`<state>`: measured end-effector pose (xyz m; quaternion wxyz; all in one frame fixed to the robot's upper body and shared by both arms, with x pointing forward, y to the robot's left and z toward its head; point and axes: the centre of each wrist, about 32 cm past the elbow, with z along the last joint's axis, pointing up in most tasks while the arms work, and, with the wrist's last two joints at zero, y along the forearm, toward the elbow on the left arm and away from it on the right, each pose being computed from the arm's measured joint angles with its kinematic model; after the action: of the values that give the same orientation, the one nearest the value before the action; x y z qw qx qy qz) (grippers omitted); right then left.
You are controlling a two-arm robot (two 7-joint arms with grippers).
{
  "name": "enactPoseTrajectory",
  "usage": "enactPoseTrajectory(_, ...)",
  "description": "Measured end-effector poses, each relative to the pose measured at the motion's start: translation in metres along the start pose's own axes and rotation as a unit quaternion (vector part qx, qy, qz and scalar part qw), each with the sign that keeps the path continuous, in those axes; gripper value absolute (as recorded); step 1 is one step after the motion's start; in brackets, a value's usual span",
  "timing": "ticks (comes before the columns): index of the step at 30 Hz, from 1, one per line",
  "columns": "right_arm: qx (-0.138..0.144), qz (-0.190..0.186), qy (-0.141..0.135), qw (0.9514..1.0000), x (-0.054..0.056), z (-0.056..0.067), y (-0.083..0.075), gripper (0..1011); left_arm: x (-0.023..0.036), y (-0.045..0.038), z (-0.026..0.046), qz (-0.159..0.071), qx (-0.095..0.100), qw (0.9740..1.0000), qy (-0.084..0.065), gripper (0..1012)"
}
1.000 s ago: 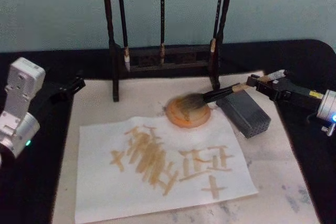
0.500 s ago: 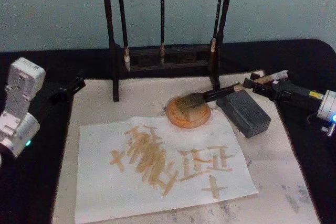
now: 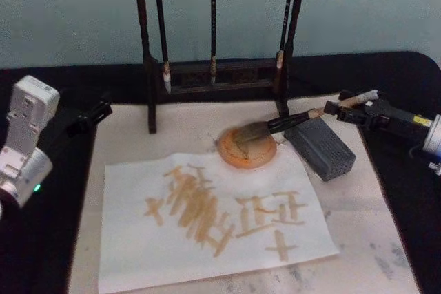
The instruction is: Pick up the brush from the inkstone, write on the paper, then place the brush back to its original position.
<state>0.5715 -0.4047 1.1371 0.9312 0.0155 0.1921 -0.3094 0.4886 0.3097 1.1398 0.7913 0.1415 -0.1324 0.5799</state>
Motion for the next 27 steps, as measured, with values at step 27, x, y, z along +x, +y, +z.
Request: enactPoseTrajectory(27, -0.006, -0.053, -0.019, 0.9984, -0.007, -0.006, -0.026, 1008, 0.0000, 0.0000, 0.0000, 0.000, 0.000, 1.0000, 0.000, 1002)
